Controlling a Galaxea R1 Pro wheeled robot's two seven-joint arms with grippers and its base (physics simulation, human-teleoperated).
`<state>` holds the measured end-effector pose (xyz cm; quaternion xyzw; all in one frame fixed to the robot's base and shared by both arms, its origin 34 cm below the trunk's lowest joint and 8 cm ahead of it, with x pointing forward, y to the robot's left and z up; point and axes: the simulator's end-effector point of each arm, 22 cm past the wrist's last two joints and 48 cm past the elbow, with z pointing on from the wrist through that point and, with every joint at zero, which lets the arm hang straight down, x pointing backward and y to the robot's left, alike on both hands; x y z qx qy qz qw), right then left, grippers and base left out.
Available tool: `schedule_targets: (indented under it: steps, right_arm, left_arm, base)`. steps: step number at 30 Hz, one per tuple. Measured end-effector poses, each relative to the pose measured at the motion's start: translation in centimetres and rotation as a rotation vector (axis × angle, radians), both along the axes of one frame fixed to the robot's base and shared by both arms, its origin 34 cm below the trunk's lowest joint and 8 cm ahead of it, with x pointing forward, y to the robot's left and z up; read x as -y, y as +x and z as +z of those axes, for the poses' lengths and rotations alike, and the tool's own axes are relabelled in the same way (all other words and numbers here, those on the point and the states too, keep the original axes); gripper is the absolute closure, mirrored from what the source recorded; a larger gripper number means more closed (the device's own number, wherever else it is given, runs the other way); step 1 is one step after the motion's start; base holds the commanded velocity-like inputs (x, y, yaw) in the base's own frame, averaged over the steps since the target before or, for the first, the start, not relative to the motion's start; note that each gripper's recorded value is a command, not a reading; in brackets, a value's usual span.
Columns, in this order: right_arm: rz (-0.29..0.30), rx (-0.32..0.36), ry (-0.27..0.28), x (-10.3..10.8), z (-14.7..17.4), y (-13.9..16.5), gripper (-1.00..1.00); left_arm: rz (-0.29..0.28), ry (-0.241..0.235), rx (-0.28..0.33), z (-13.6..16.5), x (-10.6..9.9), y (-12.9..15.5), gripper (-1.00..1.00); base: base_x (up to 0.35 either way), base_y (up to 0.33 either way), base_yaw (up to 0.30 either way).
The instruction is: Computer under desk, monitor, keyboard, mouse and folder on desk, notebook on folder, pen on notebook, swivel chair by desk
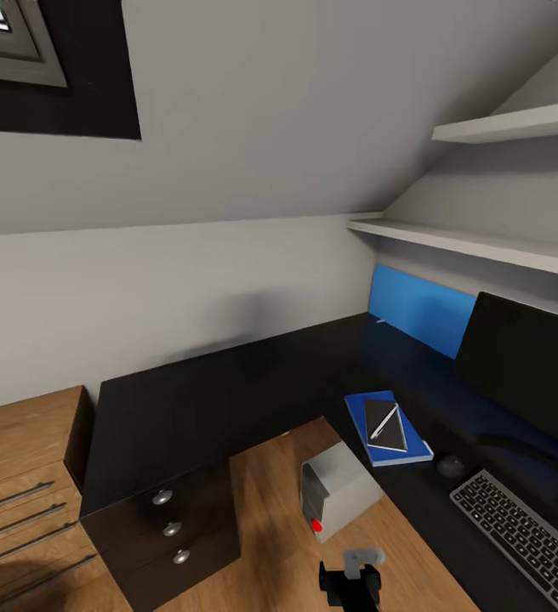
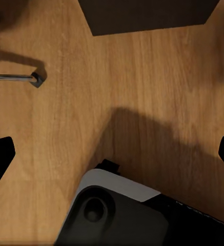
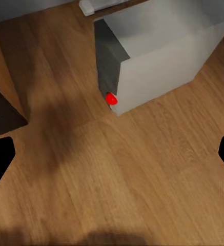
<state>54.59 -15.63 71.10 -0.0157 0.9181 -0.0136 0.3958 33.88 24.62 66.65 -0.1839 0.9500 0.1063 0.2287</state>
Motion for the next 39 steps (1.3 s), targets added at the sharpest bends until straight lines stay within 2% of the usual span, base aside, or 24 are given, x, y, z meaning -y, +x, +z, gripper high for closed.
schedule_targets:
  steps: [6, 7, 9, 19, 23, 29, 31, 34, 39]
  right_arm:
    - [-0.004, 0.007, 0.005, 0.0, 0.2, -1.1, -1.00]
    - [-0.015, 0.050, 0.015, 0.1, 1.0, -0.6, -1.00]
    - [-0.017, 0.061, 0.018, 0.1, 1.3, -0.5, -1.00]
    - [-0.023, 0.067, 0.010, 0.9, 2.2, -0.7, -1.00]
    - [-0.029, 0.068, -0.004, 2.1, 2.3, -0.8, -1.00]
    - [-0.042, 0.066, -0.038, 4.8, 2.5, -1.0, -1.00]
    - [-0.051, 0.061, -0.061, 6.5, 2.4, -1.3, -1.00]
    - [-0.054, 0.059, -0.074, 7.4, 2.5, -1.5, -1.00]
    - [-0.055, 0.059, -0.080, 7.9, 2.7, -1.6, -1.00]
  left_arm:
    - [-0.002, 0.002, 0.000, 0.5, 0.0, -0.2, -1.00]
    - [-0.002, 0.002, 0.000, 0.6, -0.1, -0.2, -1.00]
    - [-0.003, 0.001, -0.001, 0.8, 0.0, -0.3, -1.00]
    - [-0.008, -0.003, -0.009, 1.4, 0.0, -0.9, -1.00]
    - [-0.035, -0.031, -0.016, 1.1, 0.4, -0.9, -1.00]
    - [-0.098, -0.075, -0.076, -0.4, -0.1, -0.2, -1.00]
    - [-0.121, -0.094, -0.096, -1.0, -0.6, 0.7, -1.00]
    - [-0.137, -0.114, -0.101, -1.0, -0.7, 1.4, -1.00]
    - [-0.147, -0.128, -0.102, -1.0, -0.7, 1.8, -1.00]
  base:
    - [0.000, 0.000, 0.142]
    - [0.000, 0.000, 0.276]
    - [0.000, 0.000, 0.279]
    - [0.000, 0.000, 0.281]
    - [0.000, 0.000, 0.281]
    - [0.000, 0.000, 0.281]
    - [0.000, 0.000, 0.281]
    - [0.000, 0.000, 0.281]
    - [0.000, 0.000, 0.281]
